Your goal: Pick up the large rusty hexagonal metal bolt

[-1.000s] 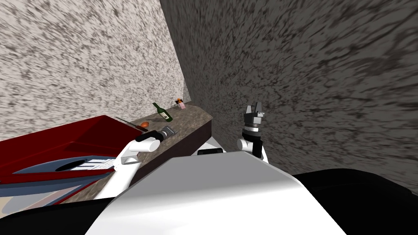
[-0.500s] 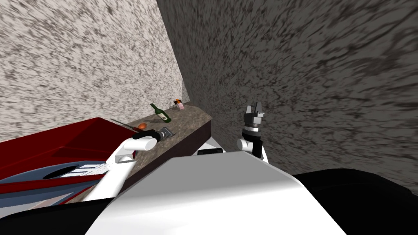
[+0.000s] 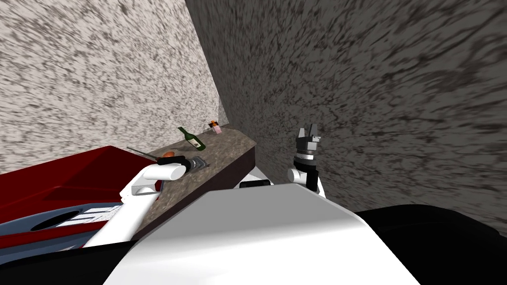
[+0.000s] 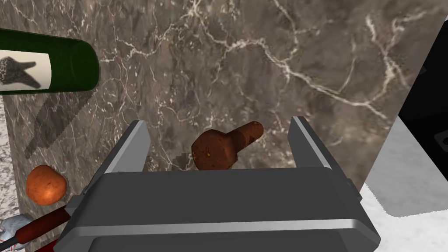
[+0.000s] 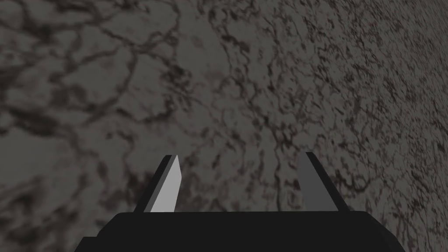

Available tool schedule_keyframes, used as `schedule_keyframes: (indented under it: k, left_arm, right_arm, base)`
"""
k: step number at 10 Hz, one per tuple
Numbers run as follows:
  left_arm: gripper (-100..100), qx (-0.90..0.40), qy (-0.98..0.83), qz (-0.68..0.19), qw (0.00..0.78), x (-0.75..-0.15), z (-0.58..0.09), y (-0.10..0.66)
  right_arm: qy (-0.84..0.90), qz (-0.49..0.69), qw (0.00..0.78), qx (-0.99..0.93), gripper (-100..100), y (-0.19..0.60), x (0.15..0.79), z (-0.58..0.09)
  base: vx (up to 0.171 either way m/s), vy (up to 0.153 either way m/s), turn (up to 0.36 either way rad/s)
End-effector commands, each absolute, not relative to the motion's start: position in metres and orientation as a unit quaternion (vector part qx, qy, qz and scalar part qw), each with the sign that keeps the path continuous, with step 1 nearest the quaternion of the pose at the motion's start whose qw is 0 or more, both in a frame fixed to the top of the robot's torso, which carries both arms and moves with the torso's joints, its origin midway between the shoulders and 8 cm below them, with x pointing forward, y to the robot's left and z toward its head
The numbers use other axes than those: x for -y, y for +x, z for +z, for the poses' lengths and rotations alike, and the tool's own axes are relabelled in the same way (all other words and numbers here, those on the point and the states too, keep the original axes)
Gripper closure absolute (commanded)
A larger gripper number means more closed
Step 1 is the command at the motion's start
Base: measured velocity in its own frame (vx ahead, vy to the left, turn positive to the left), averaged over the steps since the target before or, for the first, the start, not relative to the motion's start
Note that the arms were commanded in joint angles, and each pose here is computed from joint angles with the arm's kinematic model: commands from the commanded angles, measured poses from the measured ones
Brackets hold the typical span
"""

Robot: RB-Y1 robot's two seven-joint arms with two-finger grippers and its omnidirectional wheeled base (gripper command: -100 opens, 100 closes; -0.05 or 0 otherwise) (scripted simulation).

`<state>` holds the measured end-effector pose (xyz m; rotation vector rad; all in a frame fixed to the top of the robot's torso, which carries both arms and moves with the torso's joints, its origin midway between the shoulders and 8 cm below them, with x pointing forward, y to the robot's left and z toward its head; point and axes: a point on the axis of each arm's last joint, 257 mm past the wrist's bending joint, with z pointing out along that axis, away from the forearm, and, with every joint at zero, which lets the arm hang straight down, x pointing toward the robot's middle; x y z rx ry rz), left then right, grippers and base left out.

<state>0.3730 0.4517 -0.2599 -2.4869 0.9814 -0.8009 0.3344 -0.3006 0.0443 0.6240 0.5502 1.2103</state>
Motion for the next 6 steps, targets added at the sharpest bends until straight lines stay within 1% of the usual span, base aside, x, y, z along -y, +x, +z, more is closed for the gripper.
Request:
schedule_keyframes:
  k: [1, 4, 6]
  left_arm:
    - [-100, -0.342, -0.884, -0.271, 0.171, -0.456, -0.260, 0.368]
    - [-100, -0.329, -0.897, -0.245, 0.164, -0.466, -0.258, 0.359]
    - [-100, -0.329, -0.898, -0.244, 0.164, -0.467, -0.257, 0.359]
  right_arm:
    - [0.285, 0.552, 0.742, -0.251, 0, 0.334, 0.301, 0.044]
    - [0.285, 0.552, 0.742, -0.251, 0, 0.334, 0.301, 0.044]
    - [0.285, 0.552, 0.742, -0.251, 0, 0.334, 0.301, 0.044]
  base:
    - [0.017, 0.000, -0.011]
    - [0.014, -0.004, -0.032]
    - [0.009, -0.001, -0.013]
